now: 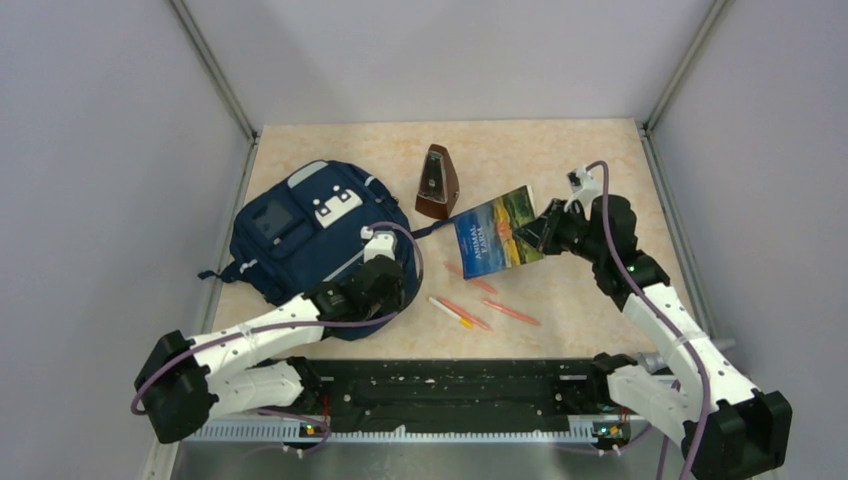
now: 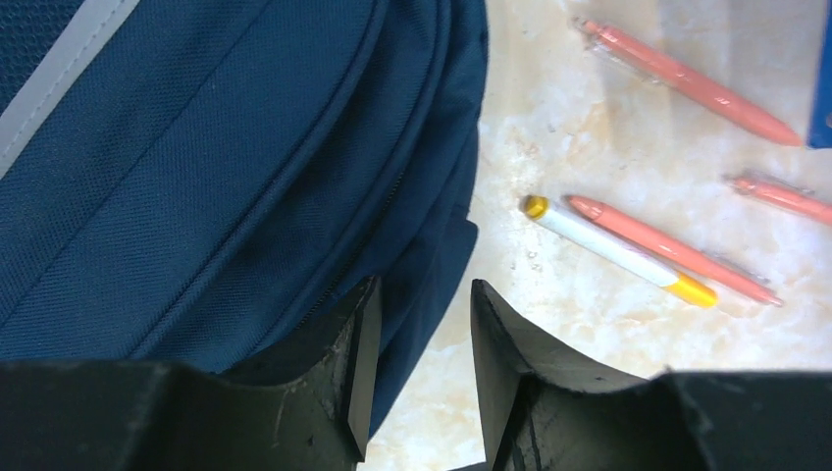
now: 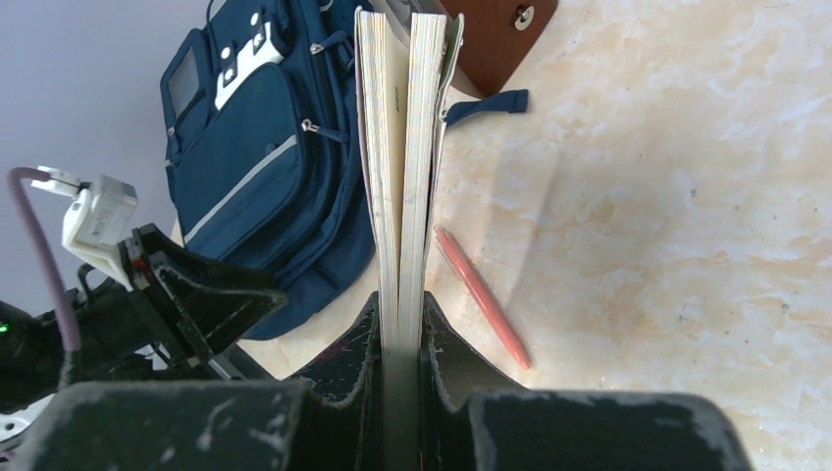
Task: Pack the student bag
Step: Place the book in the student bag.
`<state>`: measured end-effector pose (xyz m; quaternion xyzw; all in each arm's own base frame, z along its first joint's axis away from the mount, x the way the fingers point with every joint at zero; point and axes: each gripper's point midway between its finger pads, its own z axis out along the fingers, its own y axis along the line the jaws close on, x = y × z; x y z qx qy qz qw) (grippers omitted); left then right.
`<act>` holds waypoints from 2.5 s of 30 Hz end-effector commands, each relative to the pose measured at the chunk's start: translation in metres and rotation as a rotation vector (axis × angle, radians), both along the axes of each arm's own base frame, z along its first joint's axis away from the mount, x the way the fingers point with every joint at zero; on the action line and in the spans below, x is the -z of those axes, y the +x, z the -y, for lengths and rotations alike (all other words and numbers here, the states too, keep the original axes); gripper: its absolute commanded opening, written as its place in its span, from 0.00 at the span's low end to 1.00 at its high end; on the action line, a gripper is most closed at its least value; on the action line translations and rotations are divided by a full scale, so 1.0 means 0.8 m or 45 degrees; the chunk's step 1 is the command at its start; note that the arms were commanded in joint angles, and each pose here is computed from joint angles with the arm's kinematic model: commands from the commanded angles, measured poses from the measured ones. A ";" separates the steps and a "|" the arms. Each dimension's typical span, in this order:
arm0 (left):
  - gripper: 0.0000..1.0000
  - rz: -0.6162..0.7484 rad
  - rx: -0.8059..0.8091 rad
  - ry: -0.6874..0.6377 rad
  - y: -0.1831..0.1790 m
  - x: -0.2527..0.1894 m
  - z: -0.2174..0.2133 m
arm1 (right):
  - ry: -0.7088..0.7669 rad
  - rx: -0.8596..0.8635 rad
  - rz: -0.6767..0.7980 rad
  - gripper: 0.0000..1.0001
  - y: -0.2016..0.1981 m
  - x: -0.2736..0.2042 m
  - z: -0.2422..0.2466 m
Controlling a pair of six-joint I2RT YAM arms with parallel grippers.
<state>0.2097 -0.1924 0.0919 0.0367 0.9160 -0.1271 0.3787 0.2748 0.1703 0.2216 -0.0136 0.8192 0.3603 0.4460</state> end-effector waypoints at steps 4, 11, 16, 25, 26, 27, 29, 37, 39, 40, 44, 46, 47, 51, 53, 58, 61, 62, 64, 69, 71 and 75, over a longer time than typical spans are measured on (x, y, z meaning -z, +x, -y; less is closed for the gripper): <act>0.44 -0.006 -0.080 0.152 0.012 0.014 -0.016 | 0.093 -0.048 0.116 0.00 0.004 -0.035 -0.012; 0.42 -0.043 -0.136 0.224 0.015 0.030 -0.023 | 0.099 -0.052 0.125 0.00 -0.001 -0.039 -0.011; 0.42 0.006 -0.212 0.271 0.022 0.023 -0.039 | 0.101 -0.054 0.121 0.00 -0.002 -0.037 -0.012; 0.42 0.121 -0.303 0.345 0.043 0.001 -0.053 | 0.122 -0.067 0.124 0.00 -0.003 -0.039 -0.015; 0.42 0.132 -0.313 0.361 0.045 0.000 -0.055 | 0.122 -0.067 0.125 0.00 -0.003 -0.040 -0.015; 0.42 0.137 -0.324 0.374 0.046 -0.001 -0.057 | 0.121 -0.067 0.124 0.00 -0.003 -0.039 -0.014; 0.41 0.143 -0.337 0.385 0.049 -0.003 -0.058 | 0.121 -0.070 0.123 0.00 -0.004 -0.038 -0.015; 0.40 0.137 -0.341 0.437 0.056 0.007 -0.055 | 0.128 -0.073 0.116 0.00 -0.003 -0.033 -0.016; 0.40 0.112 -0.325 0.439 0.054 0.014 -0.051 | 0.128 -0.072 0.113 0.00 -0.003 -0.032 -0.016; 0.40 0.100 -0.310 0.432 0.053 0.017 -0.048 | 0.127 -0.072 0.111 0.00 -0.003 -0.032 -0.016; 0.38 0.083 -0.273 0.409 0.052 0.026 -0.041 | 0.131 -0.078 0.112 0.00 -0.004 -0.032 -0.017; 0.29 0.092 -0.284 0.423 0.053 0.023 -0.044 | 0.131 -0.080 0.112 0.00 -0.004 -0.033 -0.017; 0.23 0.104 -0.293 0.431 0.054 0.018 -0.047 | 0.132 -0.081 0.113 0.00 -0.005 -0.033 -0.017; 0.10 0.174 -0.290 0.423 0.062 -0.023 -0.047 | 0.133 -0.081 0.108 0.00 -0.004 -0.034 -0.017; 0.01 0.231 -0.281 0.403 0.068 -0.059 -0.045 | 0.143 -0.079 0.091 0.00 -0.004 -0.032 -0.018; 0.00 0.444 -0.236 0.372 0.085 -0.159 -0.047 | 0.216 -0.061 0.039 0.00 -0.004 -0.030 -0.023; 0.00 0.578 -0.207 0.378 0.091 -0.213 -0.053 | 0.269 -0.044 -0.001 0.00 -0.007 -0.028 -0.028; 0.00 0.614 -0.205 0.389 0.092 -0.229 -0.057 | 0.292 -0.040 -0.008 0.00 -0.008 -0.029 -0.032; 0.00 0.672 -0.193 0.429 0.094 -0.256 -0.064 | 0.347 -0.041 -0.008 0.00 -0.010 -0.034 -0.041; 0.00 0.769 -0.170 0.464 0.102 -0.298 -0.068 | 0.517 -0.059 -0.018 0.00 -0.019 -0.046 -0.076; 0.00 0.787 -0.163 0.473 0.104 -0.308 -0.069 | 0.544 -0.077 -0.021 0.00 -0.023 -0.049 -0.094; 0.00 0.811 -0.138 0.473 0.104 -0.322 -0.068 | 0.610 -0.118 -0.014 0.00 -0.028 -0.060 -0.132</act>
